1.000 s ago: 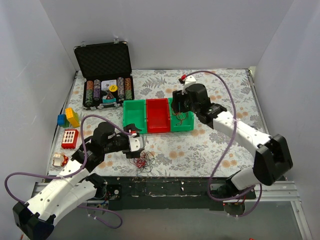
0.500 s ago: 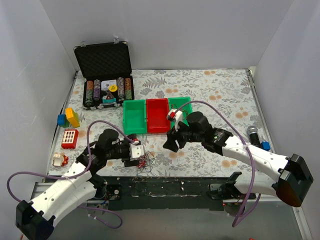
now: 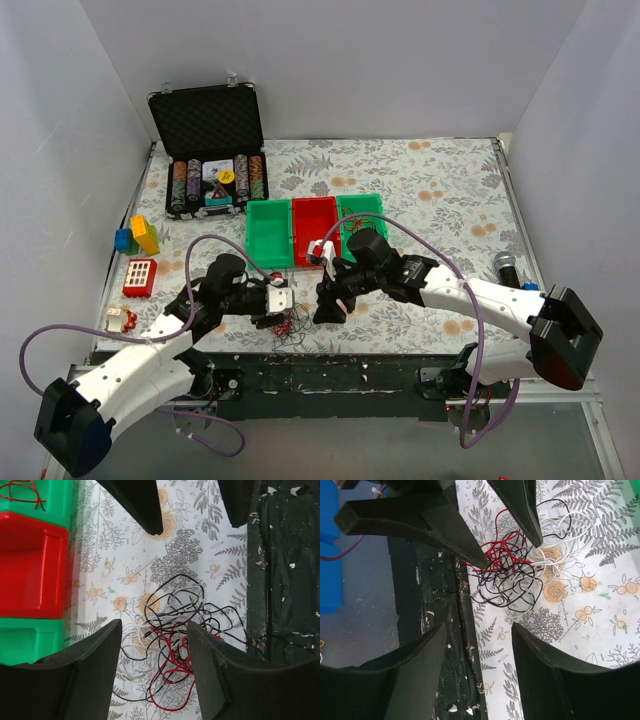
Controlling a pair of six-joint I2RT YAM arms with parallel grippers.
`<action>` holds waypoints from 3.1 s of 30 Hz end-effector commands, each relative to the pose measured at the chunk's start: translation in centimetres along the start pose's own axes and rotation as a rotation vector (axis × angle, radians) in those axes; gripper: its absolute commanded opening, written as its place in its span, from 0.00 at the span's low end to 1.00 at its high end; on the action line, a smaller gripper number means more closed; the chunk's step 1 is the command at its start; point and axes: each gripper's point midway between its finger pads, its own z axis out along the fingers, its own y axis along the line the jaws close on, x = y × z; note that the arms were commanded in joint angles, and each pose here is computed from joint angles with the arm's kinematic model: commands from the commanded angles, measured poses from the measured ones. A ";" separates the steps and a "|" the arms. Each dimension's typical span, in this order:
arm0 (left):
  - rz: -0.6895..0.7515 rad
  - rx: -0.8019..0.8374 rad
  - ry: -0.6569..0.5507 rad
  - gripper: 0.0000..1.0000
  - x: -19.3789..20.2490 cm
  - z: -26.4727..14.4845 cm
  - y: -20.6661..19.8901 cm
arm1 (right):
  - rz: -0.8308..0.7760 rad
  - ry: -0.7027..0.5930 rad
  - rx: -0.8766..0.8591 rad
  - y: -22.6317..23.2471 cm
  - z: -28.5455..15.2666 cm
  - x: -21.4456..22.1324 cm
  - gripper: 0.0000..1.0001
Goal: Untangle the cables
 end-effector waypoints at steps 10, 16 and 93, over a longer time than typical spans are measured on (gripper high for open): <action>0.146 0.023 -0.029 0.12 0.2 1.2 0.7 | -0.065 -0.080 0.009 0.3 -0.6 -2.9 0.54; 0.072 -0.081 -0.092 0.00 -2.9 0.5 3.0 | -0.084 -0.141 0.131 -0.9 -2.2 -4.3 0.58; -0.361 -0.091 -0.396 0.36 -12.1 -2.2 3.8 | -0.295 -0.663 -0.001 4.3 -8.7 -17.9 0.01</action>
